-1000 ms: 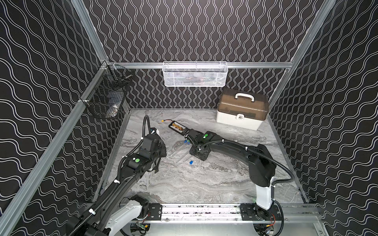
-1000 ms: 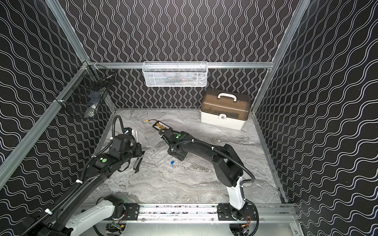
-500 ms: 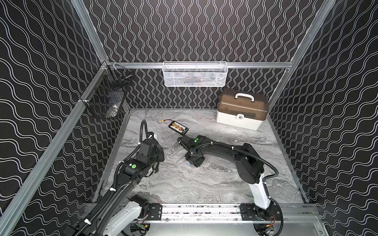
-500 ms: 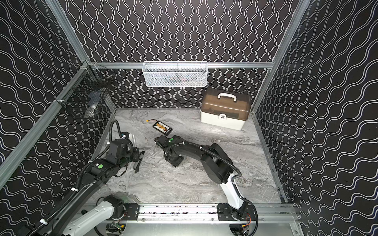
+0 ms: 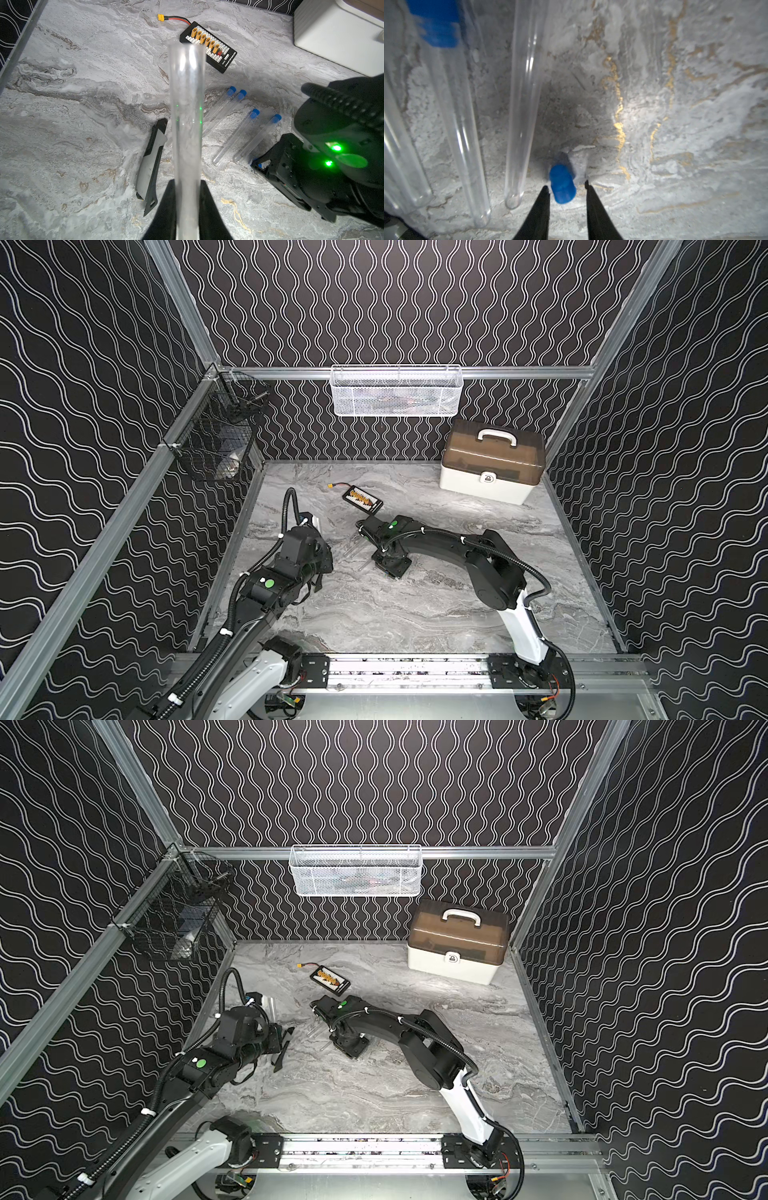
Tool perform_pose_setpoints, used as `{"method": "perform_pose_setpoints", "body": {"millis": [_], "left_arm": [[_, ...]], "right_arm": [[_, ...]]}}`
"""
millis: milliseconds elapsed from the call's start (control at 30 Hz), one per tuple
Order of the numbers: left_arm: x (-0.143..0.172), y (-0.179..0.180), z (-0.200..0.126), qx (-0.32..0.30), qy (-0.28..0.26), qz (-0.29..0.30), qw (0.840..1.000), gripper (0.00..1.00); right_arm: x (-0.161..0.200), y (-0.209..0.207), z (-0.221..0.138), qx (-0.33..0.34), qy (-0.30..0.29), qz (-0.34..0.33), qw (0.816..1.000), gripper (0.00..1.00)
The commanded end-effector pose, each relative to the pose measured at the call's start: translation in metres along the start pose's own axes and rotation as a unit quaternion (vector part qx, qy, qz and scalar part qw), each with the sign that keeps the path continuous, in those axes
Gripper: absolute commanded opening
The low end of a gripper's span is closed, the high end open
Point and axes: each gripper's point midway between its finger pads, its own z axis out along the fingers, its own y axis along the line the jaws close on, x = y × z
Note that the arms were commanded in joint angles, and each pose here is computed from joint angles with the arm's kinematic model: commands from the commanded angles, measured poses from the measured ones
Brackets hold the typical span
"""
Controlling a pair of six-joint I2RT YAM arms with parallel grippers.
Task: Insert stoppers into test tubes
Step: Adjust the stopper at the center of the board.
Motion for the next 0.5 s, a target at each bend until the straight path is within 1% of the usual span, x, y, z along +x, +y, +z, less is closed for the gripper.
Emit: {"method": "perform_pose_setpoints", "body": {"millis": [0, 167, 333, 467], "left_arm": [[-0.003, -0.001, -0.001, 0.004, -0.009, -0.004, 1.0, 0.03], [-0.003, 0.0, -0.002, 0.001, -0.01, 0.001, 1.0, 0.03], [-0.004, 0.001, -0.002, 0.0, -0.012, 0.004, 1.0, 0.03], [-0.004, 0.001, -0.002, -0.001, -0.014, 0.006, 1.0, 0.02]], "right_arm": [[-0.001, -0.004, 0.003, 0.014, -0.004, 0.003, 1.0, 0.3], [-0.002, -0.005, 0.008, 0.021, -0.006, -0.007, 1.0, 0.28], [-0.003, -0.008, 0.013, 0.026, -0.009, -0.017, 0.999, 0.22], [-0.003, -0.008, 0.014, 0.024, -0.008, -0.025, 0.999, 0.2]]}}
